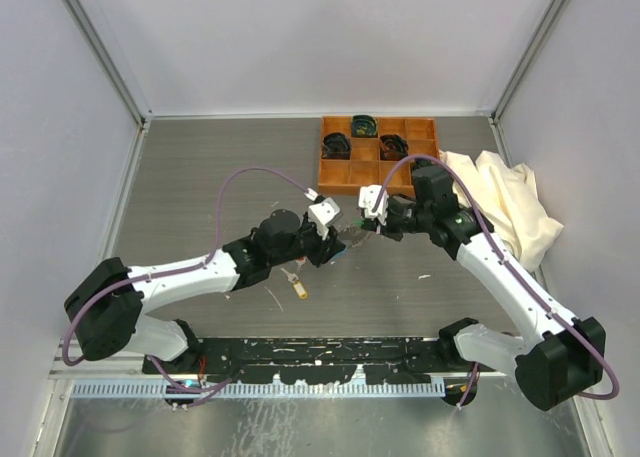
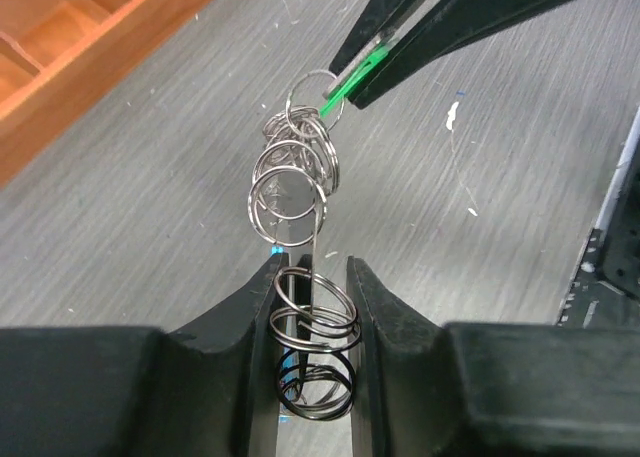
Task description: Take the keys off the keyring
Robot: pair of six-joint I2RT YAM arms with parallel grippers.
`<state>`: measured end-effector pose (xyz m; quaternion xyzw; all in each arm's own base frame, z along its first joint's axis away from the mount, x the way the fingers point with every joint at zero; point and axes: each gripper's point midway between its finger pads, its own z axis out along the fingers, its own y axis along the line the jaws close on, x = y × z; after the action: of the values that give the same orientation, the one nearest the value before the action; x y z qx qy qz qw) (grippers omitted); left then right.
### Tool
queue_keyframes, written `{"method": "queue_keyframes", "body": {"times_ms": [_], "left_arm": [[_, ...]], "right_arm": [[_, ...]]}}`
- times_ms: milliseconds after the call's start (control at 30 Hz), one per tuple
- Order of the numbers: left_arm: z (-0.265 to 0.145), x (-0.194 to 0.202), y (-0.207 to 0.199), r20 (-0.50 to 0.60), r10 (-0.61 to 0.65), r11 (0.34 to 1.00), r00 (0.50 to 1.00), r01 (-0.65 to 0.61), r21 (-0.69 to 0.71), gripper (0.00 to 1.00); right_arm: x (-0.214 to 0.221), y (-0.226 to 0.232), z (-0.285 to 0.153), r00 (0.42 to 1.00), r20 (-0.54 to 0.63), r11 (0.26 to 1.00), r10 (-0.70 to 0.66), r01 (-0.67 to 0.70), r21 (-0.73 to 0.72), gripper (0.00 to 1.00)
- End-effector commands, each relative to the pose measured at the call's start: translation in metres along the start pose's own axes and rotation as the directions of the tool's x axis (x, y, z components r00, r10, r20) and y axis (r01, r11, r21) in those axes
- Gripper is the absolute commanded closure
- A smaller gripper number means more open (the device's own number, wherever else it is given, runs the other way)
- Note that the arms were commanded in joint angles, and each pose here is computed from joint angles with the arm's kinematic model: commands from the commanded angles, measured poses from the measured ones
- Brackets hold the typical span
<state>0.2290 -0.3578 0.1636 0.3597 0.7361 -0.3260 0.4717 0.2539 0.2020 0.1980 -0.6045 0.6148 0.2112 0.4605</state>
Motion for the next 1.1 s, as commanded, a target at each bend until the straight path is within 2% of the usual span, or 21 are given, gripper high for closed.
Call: {"method": "queue_keyframes", "body": {"times_ms": [0, 33, 167, 267, 433, 500, 600, 667, 767, 833, 900, 967, 1067], "left_arm": [[-0.006, -0.049, -0.003, 0.248, 0.112, 0.993, 0.962, -0.117, 0.006, 0.65], [-0.008, -0.045, -0.002, 0.258, 0.118, 0.992, 0.959, -0.123, 0.002, 0.58], [-0.021, -0.027, 0.001, 0.297, 0.136, 0.990, 0.945, -0.138, -0.013, 0.52], [-0.040, -0.032, 0.002, 0.355, 0.131, 0.991, 0.926, -0.131, -0.024, 0.43], [-0.059, -0.043, -0.017, 0.412, 0.115, 0.986, 0.904, -0.155, 0.065, 0.35], [-0.064, -0.049, -0.026, 0.434, 0.132, 0.976, 0.891, -0.193, 0.099, 0.35], [-0.064, -0.048, -0.039, 0.460, 0.241, 0.931, 0.855, -0.337, 0.138, 0.33], [-0.059, -0.043, -0.043, 0.475, 0.330, 0.886, 0.816, -0.442, 0.143, 0.34], [-0.051, -0.043, -0.044, 0.500, 0.406, 0.843, 0.765, -0.525, 0.120, 0.36], [-0.045, -0.042, -0.045, 0.507, 0.454, 0.808, 0.733, -0.578, 0.114, 0.43], [-0.039, -0.044, -0.042, 0.503, 0.480, 0.793, 0.718, -0.600, 0.099, 0.53], [-0.028, -0.040, -0.040, 0.485, 0.481, 0.794, 0.730, -0.598, 0.112, 0.60], [-0.023, -0.044, -0.038, 0.486, 0.472, 0.802, 0.735, -0.587, 0.109, 0.61]], "right_arm": [[-0.012, -0.001, -0.009, 0.998, 0.002, 0.998, -0.066, 0.066, -0.013, 0.99], [-0.013, 0.000, -0.009, 0.998, 0.002, 0.998, -0.063, 0.063, -0.020, 0.99], [-0.008, 0.005, -0.007, 0.998, -0.011, 0.997, -0.055, 0.054, -0.056, 0.99], [-0.010, 0.011, -0.008, 0.999, 0.004, 0.994, -0.050, 0.050, -0.098, 0.99], [-0.005, 0.019, -0.009, 0.998, -0.004, 0.987, -0.061, 0.060, -0.152, 0.99], [-0.005, 0.022, -0.010, 0.998, -0.002, 0.983, -0.066, 0.065, -0.174, 0.99], [-0.005, 0.028, -0.012, 0.997, 0.004, 0.975, -0.075, 0.074, -0.207, 0.99], [-0.003, 0.028, -0.012, 0.997, -0.001, 0.974, -0.074, 0.073, -0.213, 0.99], [-0.001, 0.031, -0.011, 0.997, -0.001, 0.971, -0.073, 0.071, -0.227, 0.99], [-0.002, 0.033, -0.012, 0.997, 0.008, 0.968, -0.081, 0.081, -0.237, 0.99], [-0.001, 0.035, -0.012, 0.996, 0.009, 0.966, -0.083, 0.083, -0.246, 0.99], [0.000, 0.036, -0.012, 0.996, 0.008, 0.964, -0.086, 0.085, -0.251, 0.99], [0.000, 0.037, -0.013, 0.996, 0.007, 0.963, -0.091, 0.090, -0.252, 0.99]]}}
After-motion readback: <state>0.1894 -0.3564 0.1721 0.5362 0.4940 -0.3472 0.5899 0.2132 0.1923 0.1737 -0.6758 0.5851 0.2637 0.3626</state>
